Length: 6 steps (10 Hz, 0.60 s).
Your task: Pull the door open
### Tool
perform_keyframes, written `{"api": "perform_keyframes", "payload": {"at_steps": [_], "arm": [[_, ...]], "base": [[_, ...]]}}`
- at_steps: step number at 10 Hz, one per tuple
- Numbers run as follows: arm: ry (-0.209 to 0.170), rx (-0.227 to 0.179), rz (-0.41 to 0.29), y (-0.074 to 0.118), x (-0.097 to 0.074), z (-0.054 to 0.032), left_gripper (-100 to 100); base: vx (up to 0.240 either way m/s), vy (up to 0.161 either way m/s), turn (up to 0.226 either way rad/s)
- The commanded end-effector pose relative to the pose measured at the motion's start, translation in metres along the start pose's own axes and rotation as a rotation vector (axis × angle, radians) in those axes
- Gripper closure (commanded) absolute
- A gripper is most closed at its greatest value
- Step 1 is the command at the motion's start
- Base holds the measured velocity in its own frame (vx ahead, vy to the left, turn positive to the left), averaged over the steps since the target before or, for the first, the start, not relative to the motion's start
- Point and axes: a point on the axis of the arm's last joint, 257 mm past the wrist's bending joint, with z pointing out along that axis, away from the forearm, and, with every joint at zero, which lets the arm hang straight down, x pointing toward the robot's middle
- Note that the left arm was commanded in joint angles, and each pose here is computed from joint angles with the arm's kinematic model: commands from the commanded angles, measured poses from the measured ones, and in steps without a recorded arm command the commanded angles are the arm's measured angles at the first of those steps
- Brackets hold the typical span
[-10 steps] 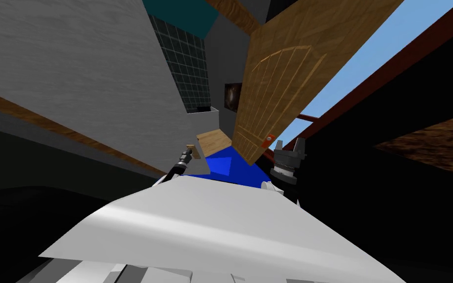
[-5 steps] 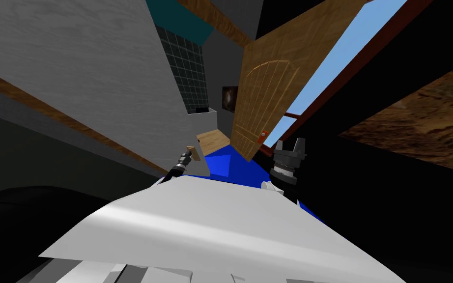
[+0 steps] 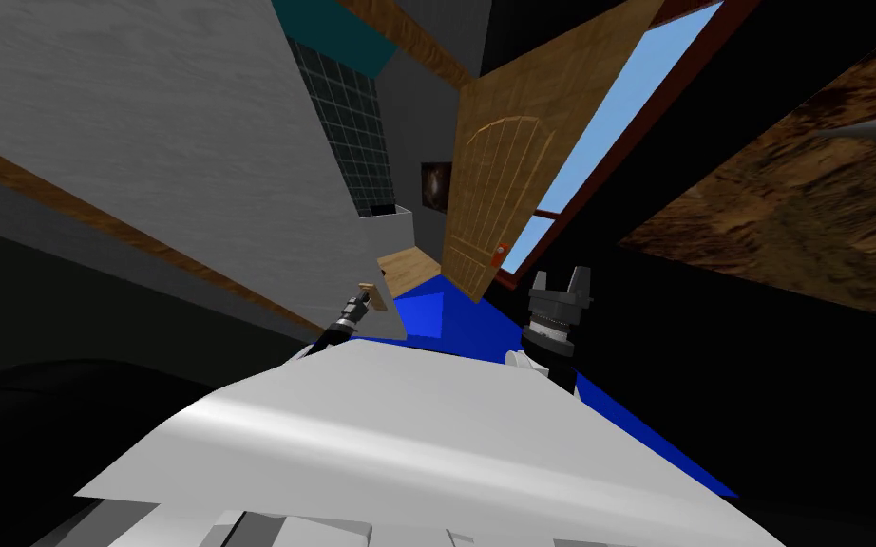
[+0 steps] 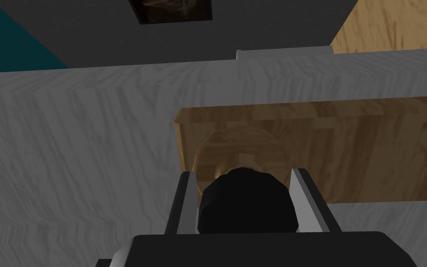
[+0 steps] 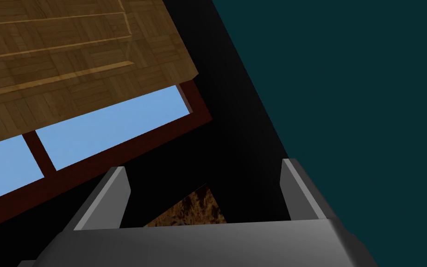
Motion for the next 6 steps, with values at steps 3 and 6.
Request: {"api": "perform_keyframes", "payload": {"at_steps": [3, 6], "arm": [[0.031, 0.000, -0.002, 0.000, 0.001, -0.0114, 100], [0.041, -0.013, -0.001, 0.007, 0.000, -0.0225, 100]], "base": [[-0.215, 0.071, -0.136], [-0.107, 0.032, -0.046]]}}
